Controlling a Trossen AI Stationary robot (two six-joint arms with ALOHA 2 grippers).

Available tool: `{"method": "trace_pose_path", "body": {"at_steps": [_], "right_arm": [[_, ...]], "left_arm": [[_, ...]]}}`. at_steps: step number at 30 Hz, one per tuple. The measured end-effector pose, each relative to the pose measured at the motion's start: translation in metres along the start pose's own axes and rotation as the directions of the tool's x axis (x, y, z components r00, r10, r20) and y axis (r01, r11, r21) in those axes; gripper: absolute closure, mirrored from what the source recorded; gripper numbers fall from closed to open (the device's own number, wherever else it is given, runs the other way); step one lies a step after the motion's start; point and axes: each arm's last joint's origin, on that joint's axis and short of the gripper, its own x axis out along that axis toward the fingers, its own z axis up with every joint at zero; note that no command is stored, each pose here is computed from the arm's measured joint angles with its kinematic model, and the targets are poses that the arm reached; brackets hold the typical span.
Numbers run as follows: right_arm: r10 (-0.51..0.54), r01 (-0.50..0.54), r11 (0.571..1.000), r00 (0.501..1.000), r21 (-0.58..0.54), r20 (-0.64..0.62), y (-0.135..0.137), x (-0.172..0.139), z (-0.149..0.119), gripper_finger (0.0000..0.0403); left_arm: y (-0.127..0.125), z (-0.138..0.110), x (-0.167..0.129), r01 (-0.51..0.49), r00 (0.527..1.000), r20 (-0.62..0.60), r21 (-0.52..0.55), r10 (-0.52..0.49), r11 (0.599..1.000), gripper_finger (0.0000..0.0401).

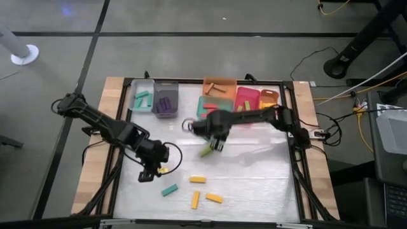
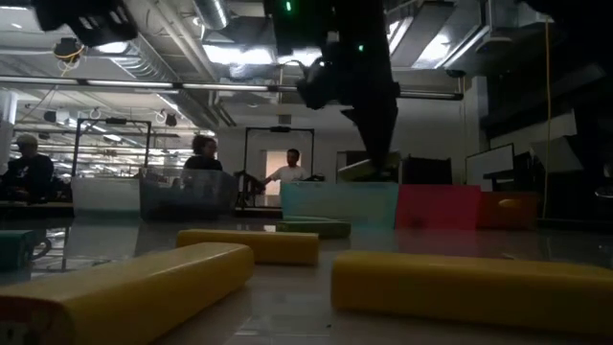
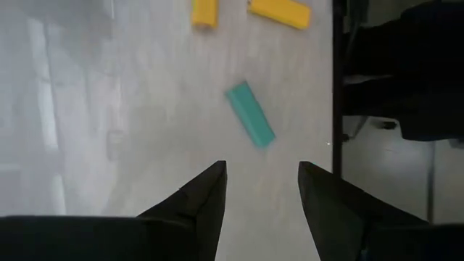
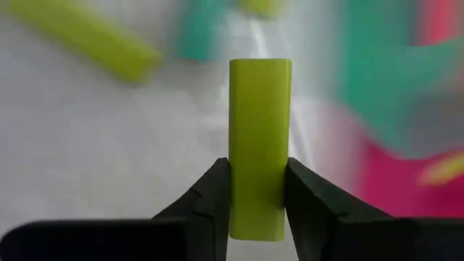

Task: Sort blocks
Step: Put the light green block into the pink bin

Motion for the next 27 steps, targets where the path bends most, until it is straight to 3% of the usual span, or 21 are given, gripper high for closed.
{"method": "trace_pose_path", "body": {"at_steps": [5,13,20,27], "right_arm": [[-0.093,0.096,0.995,0.989,0.017,-0.117,-0.062,0.006,0.006,0.0292],[-0.031,0.054,0.99,0.984,0.131,-0.173,-0.147,0.021,0.015,0.0293],[0.021,0.023,0.975,0.981,0.22,-0.193,-0.197,0.03,0.012,0.0285],[0.067,-0.009,0.96,0.978,0.281,-0.198,-0.228,0.035,0.006,0.028]], "left_arm": [[-0.013,-0.008,0.003,0.012,1.0,-0.019,-0.049,-0.013,0.999,0.0242],[-0.027,-0.016,0.005,-0.044,0.999,0.021,-0.129,0.047,0.991,0.0242],[-0.03,-0.019,0.006,-0.109,0.988,0.085,-0.24,0.133,0.965,0.0242],[-0.03,-0.018,0.006,-0.131,0.971,0.139,-0.377,0.196,0.917,0.0242]]}}
